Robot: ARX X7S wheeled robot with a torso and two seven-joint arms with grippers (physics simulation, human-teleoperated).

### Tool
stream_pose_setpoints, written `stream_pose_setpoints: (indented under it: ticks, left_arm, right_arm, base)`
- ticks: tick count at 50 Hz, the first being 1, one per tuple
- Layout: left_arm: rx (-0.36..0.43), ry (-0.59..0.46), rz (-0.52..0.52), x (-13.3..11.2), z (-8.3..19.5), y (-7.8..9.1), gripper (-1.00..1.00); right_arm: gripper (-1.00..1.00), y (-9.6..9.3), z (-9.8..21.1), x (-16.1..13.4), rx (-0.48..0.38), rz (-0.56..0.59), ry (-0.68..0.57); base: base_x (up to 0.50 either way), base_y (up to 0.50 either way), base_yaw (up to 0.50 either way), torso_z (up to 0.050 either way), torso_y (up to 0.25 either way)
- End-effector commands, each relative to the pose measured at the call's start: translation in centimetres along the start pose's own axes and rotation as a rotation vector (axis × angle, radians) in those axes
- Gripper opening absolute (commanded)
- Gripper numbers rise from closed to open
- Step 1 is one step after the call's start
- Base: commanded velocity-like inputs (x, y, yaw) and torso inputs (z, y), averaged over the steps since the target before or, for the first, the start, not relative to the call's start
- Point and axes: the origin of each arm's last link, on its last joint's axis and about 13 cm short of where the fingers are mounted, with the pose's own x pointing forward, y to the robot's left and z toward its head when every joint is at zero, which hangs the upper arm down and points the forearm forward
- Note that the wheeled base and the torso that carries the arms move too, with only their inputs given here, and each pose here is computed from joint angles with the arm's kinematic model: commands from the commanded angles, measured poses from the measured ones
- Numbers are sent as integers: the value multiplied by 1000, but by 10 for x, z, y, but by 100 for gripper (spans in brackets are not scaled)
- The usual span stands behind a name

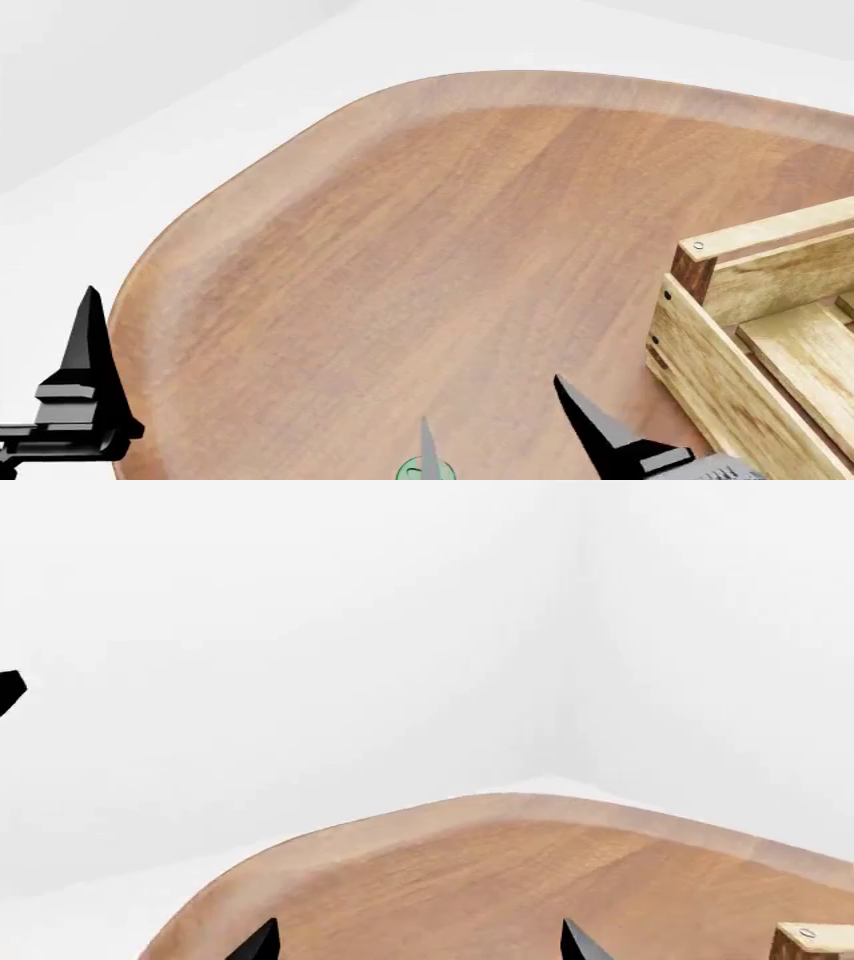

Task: Pick up the salad dressing and put it in the tray.

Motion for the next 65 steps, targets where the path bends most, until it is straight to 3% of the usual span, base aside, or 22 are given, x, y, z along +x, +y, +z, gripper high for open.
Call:
stream_pose_setpoints:
  ticks: [1, 20, 36, 65]
  left_arm:
    - [-1, 3, 0, 0, -1, 0, 100]
    - [1, 5, 1, 0, -2, 1, 100]
    - [2, 2, 1, 0, -1, 1, 100]
    - [2, 5, 2, 0, -2, 1, 100]
  right_arm:
    - [100, 4, -14, 0, 29, 115, 67]
    - [100, 1, -43, 11, 14, 102, 175]
    - [100, 4, -60, 15, 24, 170, 245]
    - [100, 0, -92, 24, 38, 140, 347]
  base:
    - [0, 0, 0, 0, 0]
    - [0, 0, 0, 0, 0]
    - [0, 0, 0, 0, 0]
    - [0, 0, 0, 0, 0]
